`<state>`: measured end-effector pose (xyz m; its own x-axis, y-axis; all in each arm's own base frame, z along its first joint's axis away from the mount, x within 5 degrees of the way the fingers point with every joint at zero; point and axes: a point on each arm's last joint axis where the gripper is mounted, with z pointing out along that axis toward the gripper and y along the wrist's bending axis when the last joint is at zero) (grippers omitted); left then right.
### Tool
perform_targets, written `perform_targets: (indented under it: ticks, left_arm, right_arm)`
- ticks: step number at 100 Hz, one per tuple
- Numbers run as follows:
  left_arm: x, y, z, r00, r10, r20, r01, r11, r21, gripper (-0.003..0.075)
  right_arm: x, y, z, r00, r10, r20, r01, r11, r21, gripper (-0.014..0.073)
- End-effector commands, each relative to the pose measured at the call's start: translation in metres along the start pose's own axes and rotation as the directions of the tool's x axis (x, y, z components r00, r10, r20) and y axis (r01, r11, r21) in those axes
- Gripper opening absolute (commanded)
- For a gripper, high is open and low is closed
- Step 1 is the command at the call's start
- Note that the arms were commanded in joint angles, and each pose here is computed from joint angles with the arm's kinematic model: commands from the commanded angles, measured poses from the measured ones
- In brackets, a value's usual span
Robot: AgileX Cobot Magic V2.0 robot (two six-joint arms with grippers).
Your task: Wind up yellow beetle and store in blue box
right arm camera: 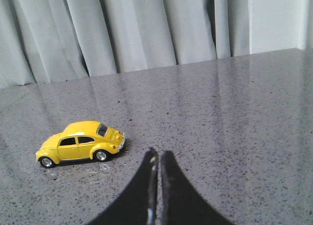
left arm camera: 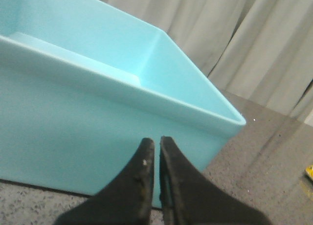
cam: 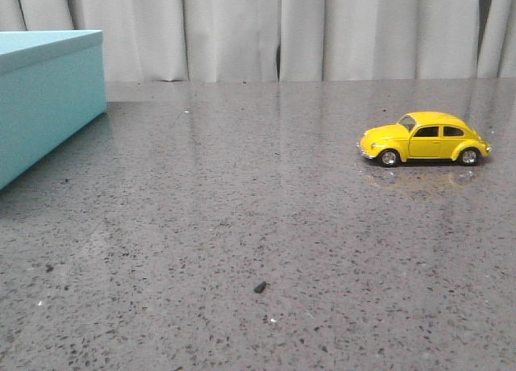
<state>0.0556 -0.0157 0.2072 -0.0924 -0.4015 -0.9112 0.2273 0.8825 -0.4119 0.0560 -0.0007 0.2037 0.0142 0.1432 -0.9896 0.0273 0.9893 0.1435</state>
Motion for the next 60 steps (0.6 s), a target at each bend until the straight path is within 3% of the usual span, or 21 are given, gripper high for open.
perform_targets:
  ticks: [1,20,35,50,60]
  left_arm:
    - [0.005,0.008,0.003,0.999,-0.022,0.049,0.024,0.999,-0.041,-0.0019]
    - [0.003,0.009,0.003,0.997,-0.021,0.070,0.024,0.999,-0.045,-0.0019]
    - [-0.002,0.007,0.002,0.996,-0.021,0.084,0.024,0.999,-0.039,-0.0019]
    - [-0.020,-0.006,0.000,0.997,-0.015,0.073,0.014,1.000,0.009,-0.0019]
    - [-0.036,-0.019,-0.001,0.999,0.026,0.036,-0.028,0.999,0.045,-0.0019]
  right_arm:
    - [0.000,-0.003,0.000,0.997,0.024,0.078,-0.026,0.999,0.020,-0.0049]
    - [-0.007,-0.005,-0.001,0.983,0.099,0.157,-0.104,0.994,0.029,-0.0049]
    - [-0.015,-0.005,-0.003,0.943,0.281,0.181,-0.286,0.958,0.005,-0.0049]
    - [-0.037,0.007,-0.008,0.950,0.287,0.118,-0.281,0.957,-0.067,-0.0049]
    - [-0.061,0.020,-0.013,0.972,0.233,0.022,-0.228,0.965,-0.130,-0.0049]
